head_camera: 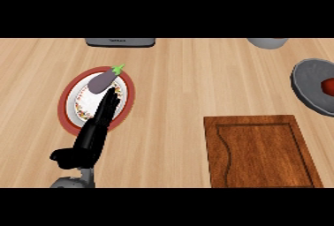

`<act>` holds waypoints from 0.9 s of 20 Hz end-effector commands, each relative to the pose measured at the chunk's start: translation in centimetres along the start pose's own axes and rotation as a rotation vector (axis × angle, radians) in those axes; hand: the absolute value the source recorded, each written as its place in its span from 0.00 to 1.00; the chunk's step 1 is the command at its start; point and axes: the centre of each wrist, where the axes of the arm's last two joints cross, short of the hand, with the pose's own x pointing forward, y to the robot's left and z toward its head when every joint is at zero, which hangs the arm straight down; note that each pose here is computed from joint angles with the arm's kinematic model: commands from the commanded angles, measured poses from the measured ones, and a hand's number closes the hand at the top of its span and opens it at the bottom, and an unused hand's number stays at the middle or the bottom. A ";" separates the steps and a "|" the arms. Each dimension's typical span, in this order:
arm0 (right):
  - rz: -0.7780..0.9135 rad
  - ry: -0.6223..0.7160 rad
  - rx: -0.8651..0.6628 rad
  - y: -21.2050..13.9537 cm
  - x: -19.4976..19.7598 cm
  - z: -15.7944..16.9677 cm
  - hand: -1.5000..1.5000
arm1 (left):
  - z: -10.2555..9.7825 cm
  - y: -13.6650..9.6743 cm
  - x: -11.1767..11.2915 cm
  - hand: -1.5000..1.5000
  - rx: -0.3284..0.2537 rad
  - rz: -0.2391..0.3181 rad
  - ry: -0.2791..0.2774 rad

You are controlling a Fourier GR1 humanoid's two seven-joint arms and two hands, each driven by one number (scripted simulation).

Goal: Pick the bell pepper from the cutting board and place it in the pan

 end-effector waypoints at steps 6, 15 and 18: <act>-0.004 -0.069 0.068 -1.8 -0.8 2.3 0.00 | 0.1 0.6 -1.5 0.50 0.004 0.019 0.007; 0.060 -0.046 0.056 -2.4 -1.7 4.0 0.00 | -0.5 0.9 0.4 0.50 -0.003 0.021 0.000; 0.070 -0.038 0.062 -2.3 -1.4 3.5 0.00 | -1.7 0.1 -0.2 0.50 0.007 0.010 -0.006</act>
